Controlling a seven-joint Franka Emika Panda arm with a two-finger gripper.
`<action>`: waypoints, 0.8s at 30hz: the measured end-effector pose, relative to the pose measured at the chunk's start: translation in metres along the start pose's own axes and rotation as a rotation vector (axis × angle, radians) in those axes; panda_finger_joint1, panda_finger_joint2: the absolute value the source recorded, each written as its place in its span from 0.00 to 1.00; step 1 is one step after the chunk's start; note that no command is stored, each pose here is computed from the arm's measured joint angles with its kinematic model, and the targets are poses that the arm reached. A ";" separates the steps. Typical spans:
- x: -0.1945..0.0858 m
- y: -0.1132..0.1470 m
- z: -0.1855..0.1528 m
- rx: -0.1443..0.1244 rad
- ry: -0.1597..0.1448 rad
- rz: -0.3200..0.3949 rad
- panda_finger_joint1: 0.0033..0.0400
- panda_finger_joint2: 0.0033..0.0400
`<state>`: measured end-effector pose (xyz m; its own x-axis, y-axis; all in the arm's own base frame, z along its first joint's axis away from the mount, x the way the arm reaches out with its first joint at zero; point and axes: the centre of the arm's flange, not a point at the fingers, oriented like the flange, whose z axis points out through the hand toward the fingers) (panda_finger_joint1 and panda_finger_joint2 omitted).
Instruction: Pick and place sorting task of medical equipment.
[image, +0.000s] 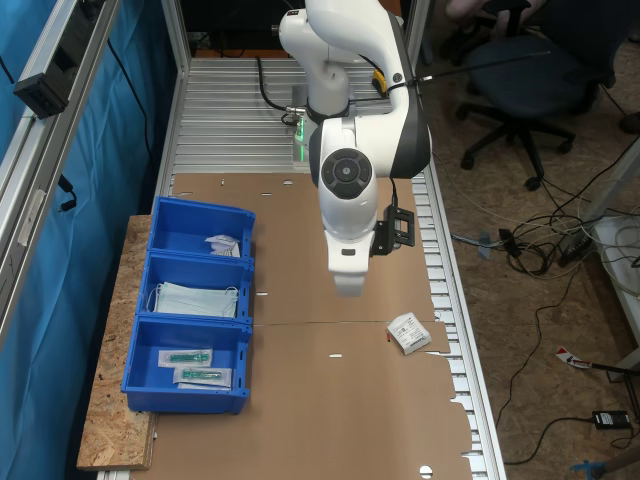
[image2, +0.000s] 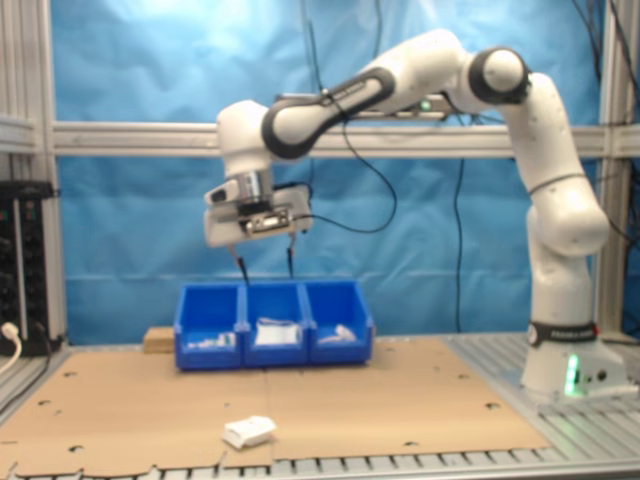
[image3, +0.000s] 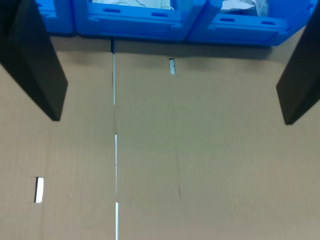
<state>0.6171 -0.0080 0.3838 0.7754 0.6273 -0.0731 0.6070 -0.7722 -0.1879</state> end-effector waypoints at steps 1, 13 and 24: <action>0.002 -0.002 0.000 0.000 -0.001 -0.004 1.00 1.00; 0.019 -0.023 0.003 -0.003 -0.009 -0.044 1.00 1.00; 0.048 -0.065 0.009 -0.009 -0.024 -0.070 1.00 1.00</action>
<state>0.6128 0.0731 0.3834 0.7263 0.6823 -0.0840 0.6615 -0.7269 -0.1843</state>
